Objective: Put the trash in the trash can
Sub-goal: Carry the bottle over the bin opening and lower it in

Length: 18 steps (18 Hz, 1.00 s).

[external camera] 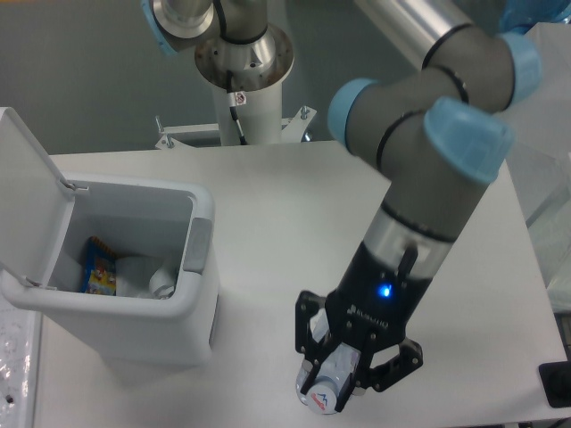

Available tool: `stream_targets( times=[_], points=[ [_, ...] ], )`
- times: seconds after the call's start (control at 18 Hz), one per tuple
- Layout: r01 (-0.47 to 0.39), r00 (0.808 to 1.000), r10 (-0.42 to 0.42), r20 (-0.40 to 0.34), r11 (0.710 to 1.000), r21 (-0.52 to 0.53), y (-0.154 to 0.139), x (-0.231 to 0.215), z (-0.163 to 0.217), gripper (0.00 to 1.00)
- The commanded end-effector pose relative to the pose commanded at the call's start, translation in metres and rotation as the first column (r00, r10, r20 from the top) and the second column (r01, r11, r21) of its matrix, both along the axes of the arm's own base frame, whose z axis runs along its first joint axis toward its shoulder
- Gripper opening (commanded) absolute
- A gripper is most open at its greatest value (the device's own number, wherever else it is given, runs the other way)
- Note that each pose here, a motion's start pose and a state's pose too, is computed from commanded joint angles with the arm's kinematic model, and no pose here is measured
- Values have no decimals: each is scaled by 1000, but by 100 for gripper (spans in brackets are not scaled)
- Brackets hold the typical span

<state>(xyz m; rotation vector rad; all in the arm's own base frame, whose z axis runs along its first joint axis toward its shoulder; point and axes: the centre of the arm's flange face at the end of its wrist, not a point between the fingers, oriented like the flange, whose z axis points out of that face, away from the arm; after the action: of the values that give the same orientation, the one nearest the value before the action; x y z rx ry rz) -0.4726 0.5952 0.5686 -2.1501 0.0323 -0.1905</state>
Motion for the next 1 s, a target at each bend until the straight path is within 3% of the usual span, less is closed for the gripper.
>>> stream_targets(
  times=[0.17,0.44,0.67,0.83,1.0],
  points=[
    [41,998,-45,42,993,110,-16,11,37,14],
    [123,980,-159,120,957,263,-34,41,82,15],
    [166,960,-225,166,937,309,-40,68,84,17],
    [186,956,-247,156,927,326,-53,94,83,17],
    [225,942,-290,171,920,320,-38,123,73,19]
  ],
)
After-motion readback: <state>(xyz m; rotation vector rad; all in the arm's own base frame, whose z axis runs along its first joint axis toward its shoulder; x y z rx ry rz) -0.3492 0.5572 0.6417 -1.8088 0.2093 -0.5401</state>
